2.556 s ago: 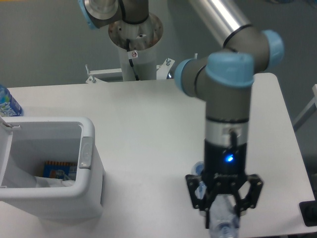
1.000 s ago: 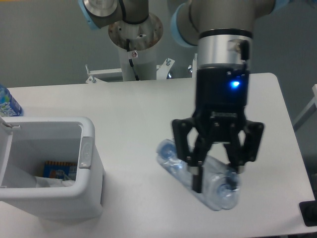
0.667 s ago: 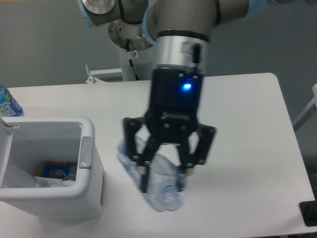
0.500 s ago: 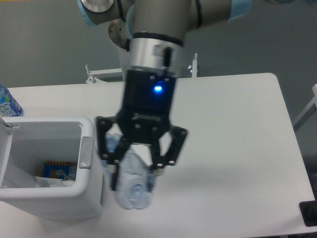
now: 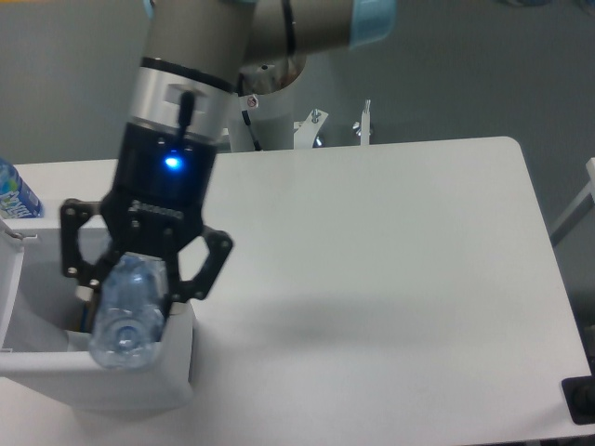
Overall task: Place the trash in the trash can
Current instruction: 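Carry the held bottle over the trash bin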
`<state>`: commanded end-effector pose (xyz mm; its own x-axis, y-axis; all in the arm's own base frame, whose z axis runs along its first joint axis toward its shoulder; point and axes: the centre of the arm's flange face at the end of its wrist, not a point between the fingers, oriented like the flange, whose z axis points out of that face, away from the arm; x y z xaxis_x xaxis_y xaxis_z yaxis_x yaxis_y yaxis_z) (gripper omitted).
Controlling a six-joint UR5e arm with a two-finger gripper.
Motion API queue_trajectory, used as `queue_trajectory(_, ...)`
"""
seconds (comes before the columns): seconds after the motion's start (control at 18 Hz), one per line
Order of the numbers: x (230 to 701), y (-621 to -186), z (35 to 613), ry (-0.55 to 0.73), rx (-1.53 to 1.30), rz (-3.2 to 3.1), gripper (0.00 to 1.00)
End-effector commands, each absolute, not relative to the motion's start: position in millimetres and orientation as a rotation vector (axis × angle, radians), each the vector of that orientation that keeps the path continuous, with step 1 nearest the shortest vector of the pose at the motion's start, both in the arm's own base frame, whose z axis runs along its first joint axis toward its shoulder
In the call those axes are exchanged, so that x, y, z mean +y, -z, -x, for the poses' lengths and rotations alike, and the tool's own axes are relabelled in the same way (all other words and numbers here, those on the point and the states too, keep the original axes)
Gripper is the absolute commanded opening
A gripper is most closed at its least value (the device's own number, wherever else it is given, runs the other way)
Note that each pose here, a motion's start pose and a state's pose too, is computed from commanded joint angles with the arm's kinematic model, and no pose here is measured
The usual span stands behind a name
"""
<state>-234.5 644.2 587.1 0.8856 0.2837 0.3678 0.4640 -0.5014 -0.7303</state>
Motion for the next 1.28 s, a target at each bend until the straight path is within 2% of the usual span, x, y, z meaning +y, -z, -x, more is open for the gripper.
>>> queue_trajectory(0.33, 674, -551, 196, 0.310, -0.481, 2.197, 0.59)
queue_trajectory(0.94, 666, -521, 161, 0.351, -0.464, 2.265, 0.59)
queue_trajectory(1.11, 666, -531, 160, 0.337, -0.427, 2.253, 0.60)
queue_trajectory(1.28, 666, -521, 159, 0.285, -0.302, 2.282, 0.60)
